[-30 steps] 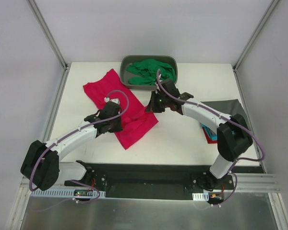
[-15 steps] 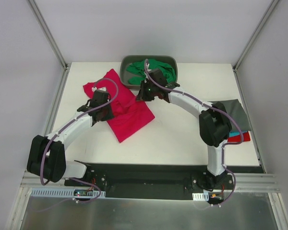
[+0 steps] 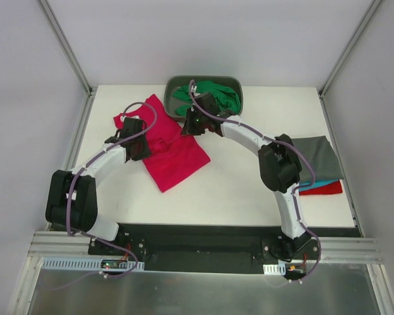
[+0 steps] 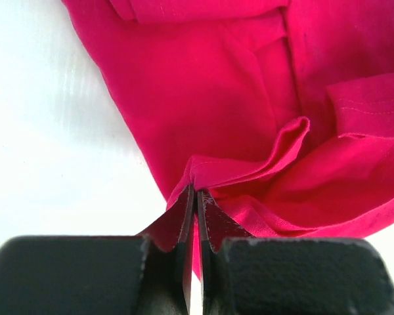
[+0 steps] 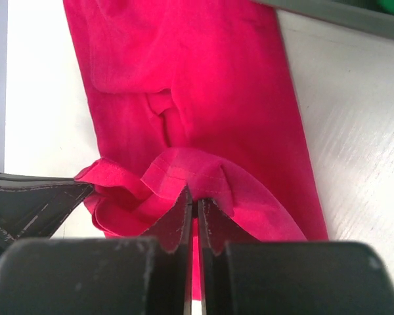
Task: Fold and stack the t-shirts
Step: Fold the folded rectangular tshirt in 1/3 of the way
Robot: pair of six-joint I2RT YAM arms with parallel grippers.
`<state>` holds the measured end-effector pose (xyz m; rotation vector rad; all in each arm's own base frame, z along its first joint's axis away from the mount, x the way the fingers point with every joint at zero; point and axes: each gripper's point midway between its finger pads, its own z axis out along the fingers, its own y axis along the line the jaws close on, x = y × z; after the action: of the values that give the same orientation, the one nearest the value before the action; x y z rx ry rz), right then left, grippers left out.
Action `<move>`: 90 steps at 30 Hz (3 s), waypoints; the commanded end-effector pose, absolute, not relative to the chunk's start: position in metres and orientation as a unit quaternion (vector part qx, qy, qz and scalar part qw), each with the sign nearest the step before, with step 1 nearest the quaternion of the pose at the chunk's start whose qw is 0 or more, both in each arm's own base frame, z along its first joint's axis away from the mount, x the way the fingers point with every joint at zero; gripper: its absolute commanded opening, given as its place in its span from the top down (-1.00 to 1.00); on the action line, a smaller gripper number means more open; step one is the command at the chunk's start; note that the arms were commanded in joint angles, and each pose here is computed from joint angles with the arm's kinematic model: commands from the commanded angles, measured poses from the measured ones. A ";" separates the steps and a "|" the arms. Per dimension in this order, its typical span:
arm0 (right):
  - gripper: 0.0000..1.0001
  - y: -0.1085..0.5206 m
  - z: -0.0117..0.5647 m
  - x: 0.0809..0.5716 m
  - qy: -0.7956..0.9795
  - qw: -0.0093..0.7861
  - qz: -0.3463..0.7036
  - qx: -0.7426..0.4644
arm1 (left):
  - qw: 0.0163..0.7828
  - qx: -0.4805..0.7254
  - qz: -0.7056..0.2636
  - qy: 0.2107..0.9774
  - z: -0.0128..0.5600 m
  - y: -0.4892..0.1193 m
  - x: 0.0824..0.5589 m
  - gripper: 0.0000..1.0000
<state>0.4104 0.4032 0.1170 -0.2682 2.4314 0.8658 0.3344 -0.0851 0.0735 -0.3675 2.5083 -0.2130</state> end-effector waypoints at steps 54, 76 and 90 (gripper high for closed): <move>-0.93 0.360 0.066 0.329 0.880 0.180 0.426 -0.108 | 0.314 -0.189 -0.169 0.915 0.080 -0.126 0.413 -0.98; -0.93 0.331 0.092 0.328 0.891 0.222 0.379 -0.116 | 0.323 -0.158 -0.137 0.923 0.126 -0.128 0.353 -0.98; -0.94 0.298 0.062 0.326 0.924 0.210 0.316 -0.053 | 0.219 -0.219 -0.111 0.944 0.039 -0.122 0.214 -0.51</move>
<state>0.3204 0.3013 0.0649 -0.1879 2.5609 0.9173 0.2169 -0.1287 0.0445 -0.4498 2.6449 -0.3185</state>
